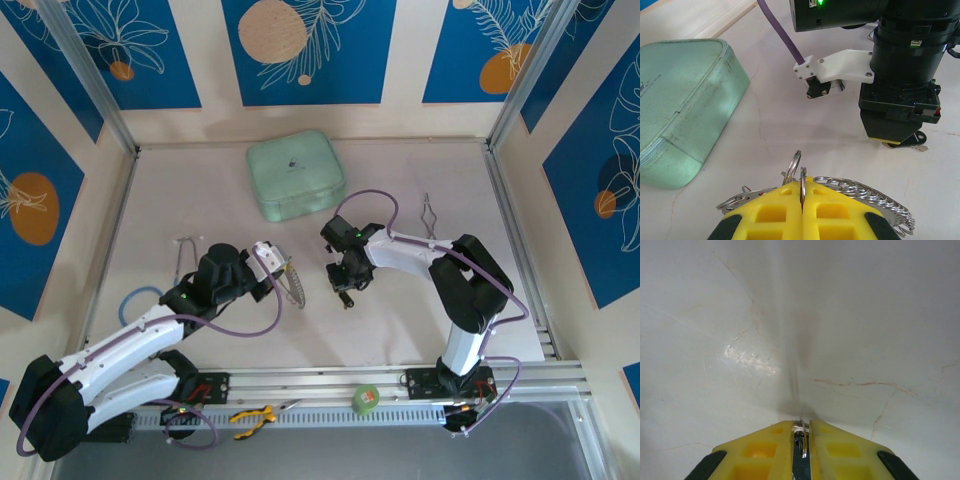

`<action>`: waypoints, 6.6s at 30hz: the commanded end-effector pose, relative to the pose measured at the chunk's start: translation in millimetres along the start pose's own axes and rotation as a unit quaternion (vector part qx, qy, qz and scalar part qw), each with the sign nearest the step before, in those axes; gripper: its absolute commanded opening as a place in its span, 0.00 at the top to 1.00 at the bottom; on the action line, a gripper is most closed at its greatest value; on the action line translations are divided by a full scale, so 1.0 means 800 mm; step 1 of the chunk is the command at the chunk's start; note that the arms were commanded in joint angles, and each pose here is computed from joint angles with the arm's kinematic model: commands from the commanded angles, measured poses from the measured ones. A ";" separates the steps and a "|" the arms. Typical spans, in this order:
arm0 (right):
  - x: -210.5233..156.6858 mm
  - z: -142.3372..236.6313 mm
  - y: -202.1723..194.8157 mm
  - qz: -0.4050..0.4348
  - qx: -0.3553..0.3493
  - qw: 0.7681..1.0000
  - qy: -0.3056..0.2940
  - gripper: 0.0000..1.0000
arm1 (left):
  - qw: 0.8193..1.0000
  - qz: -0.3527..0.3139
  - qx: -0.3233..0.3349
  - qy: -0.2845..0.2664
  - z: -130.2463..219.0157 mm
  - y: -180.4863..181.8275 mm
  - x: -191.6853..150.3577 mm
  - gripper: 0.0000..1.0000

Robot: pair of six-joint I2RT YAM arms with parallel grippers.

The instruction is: Put the keys on the keyring

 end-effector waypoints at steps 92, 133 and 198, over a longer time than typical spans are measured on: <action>-0.065 0.172 0.087 0.403 0.276 0.818 -0.304 1.00 | 0.982 -0.004 -0.168 -0.086 0.018 -0.032 0.033 1.00; -0.036 0.160 0.082 0.324 0.220 0.861 -0.324 1.00 | 0.981 -0.031 -0.167 -0.091 0.021 -0.036 0.033 1.00; -0.070 0.162 0.073 0.691 0.084 0.559 -0.449 1.00 | 0.938 0.289 -0.191 0.005 0.008 -0.026 0.046 1.00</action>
Point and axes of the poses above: each hand's point on the last joint's axis, 136 mm out from that joint toward the fingers, its own z axis back along the fingers, its own y axis along the line the jaws close on, x = y × z, the point moved 9 cm from there along z, back along the fingers, and after that the axes turned 4 degrees about -z, right-handed, at the moved point
